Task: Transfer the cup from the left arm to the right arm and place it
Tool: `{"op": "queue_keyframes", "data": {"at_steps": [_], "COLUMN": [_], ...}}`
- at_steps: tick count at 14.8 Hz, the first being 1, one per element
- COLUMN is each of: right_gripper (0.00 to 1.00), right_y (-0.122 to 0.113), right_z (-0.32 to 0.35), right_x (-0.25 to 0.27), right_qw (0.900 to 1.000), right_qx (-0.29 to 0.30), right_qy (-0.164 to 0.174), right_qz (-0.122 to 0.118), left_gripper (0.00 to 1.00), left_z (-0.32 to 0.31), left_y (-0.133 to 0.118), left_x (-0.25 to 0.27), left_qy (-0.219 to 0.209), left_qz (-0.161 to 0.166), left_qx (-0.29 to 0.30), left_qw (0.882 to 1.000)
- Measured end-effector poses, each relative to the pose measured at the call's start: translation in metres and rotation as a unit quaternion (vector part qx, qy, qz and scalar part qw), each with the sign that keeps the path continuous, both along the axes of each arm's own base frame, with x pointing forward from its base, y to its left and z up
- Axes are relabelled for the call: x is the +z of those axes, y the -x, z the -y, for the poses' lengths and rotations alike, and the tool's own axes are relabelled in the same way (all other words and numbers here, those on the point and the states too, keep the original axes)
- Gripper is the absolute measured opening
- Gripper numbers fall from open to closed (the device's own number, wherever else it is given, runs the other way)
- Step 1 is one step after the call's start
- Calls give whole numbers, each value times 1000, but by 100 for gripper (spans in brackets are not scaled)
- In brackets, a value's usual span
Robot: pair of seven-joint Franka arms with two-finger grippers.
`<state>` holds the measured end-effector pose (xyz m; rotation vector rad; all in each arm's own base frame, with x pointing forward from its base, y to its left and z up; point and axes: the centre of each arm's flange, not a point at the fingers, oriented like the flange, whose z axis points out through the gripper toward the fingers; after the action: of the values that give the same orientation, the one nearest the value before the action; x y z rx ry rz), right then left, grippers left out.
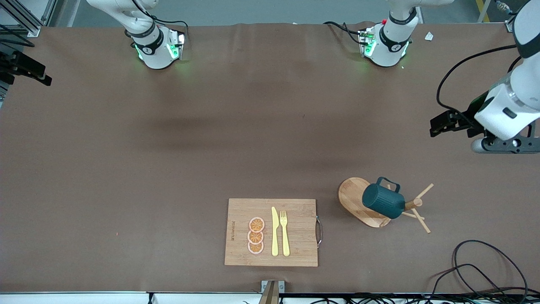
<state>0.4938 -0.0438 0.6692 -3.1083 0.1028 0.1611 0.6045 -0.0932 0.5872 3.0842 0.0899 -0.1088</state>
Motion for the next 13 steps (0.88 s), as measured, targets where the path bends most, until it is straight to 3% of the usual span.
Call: {"op": "queue_keyframes", "data": {"at_steps": [3,5,9,13], "right_gripper": [100,100,100,100], "right_y": [1,1,1,2], "right_z": [0,0,0,0], "right_x": [0,0,0,-1], "right_qw": [1000,1000,1000,1000], "right_qx": [0,0,0,0], "right_qy": [0,0,0,-1], "right_qz": [-4,-4,-5,-7], "left_gripper": [100,100,100,100], "left_z": [1,3,4,0], "left_y": [-7,-9,-23,-56], "left_x": [-15,-21,-32,-73], "left_qy": [8,8,34,52], "left_qz": [-23,-37,-55,-47], "left_qx": [115,209,392,481], "left_qw": [993,977,918,874]}}
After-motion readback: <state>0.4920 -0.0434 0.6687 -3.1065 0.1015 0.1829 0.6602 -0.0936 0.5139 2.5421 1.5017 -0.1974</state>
